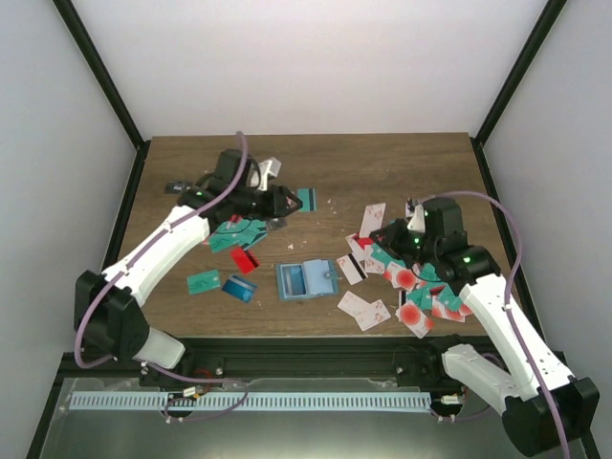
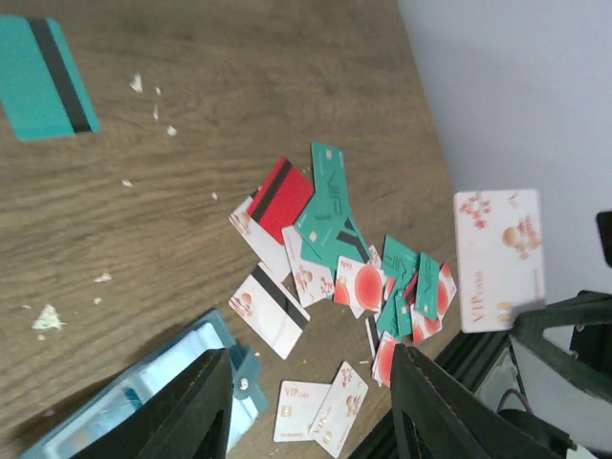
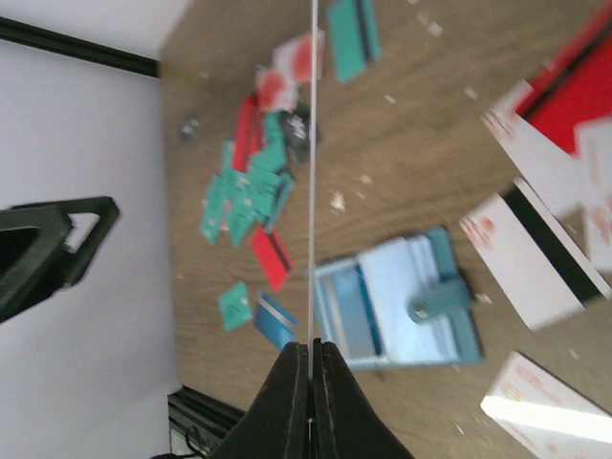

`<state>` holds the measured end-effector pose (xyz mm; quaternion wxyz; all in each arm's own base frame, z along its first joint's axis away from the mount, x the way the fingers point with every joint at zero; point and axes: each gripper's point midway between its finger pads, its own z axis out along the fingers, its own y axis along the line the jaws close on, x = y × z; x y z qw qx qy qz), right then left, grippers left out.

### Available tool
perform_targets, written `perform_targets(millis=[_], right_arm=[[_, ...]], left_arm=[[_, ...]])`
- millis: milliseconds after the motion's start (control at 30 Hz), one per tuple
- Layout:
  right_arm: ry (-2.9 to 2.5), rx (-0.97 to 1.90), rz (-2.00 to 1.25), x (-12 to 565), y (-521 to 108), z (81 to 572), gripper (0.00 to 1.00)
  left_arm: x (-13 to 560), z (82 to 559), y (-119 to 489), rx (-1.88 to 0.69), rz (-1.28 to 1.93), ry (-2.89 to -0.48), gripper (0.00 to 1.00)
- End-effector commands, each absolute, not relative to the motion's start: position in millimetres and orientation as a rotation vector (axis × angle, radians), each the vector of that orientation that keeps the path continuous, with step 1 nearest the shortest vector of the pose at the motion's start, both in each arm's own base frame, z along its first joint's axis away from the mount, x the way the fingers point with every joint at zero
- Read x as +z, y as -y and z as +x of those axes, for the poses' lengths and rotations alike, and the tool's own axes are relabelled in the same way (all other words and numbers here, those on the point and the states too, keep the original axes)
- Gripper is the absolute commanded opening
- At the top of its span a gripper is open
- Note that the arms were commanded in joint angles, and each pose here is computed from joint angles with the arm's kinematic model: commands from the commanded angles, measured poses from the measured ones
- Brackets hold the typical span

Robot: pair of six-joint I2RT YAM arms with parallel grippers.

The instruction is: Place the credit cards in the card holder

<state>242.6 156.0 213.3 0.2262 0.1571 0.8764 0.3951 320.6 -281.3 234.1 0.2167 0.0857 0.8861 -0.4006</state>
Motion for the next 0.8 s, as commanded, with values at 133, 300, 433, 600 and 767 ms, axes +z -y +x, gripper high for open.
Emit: perform_targets(millis=[133, 300, 433, 600, 767], right_arm=[[-2.055, 1.219, 0.100, 324.7, -179.4, 275.6, 0.01], [-1.943, 1.288, -0.019, 355.0, -187.9, 269.2, 0.01], [-1.869, 1.359, -0.117, 369.0, -196.2, 259.3, 0.01], [-1.783, 1.486, -0.297, 390.1, -210.9, 240.5, 0.01], [-1.744, 1.636, -0.394, 399.4, -221.0, 224.6, 0.01]], left_arm=[[294.7, 318.7, 242.0, -1.215, 0.162, -2.295, 0.75], [322.7, 324.3, 225.2, -1.241, 0.117, -2.201, 1.00], [338.1, 318.7, 219.6, -1.254, 0.166, -2.119, 1.00], [376.4, 285.7, 238.6, -1.582, 0.310, -1.944, 0.94], [409.7, 264.3, 240.6, -1.668, 0.433, -1.788, 0.91]])
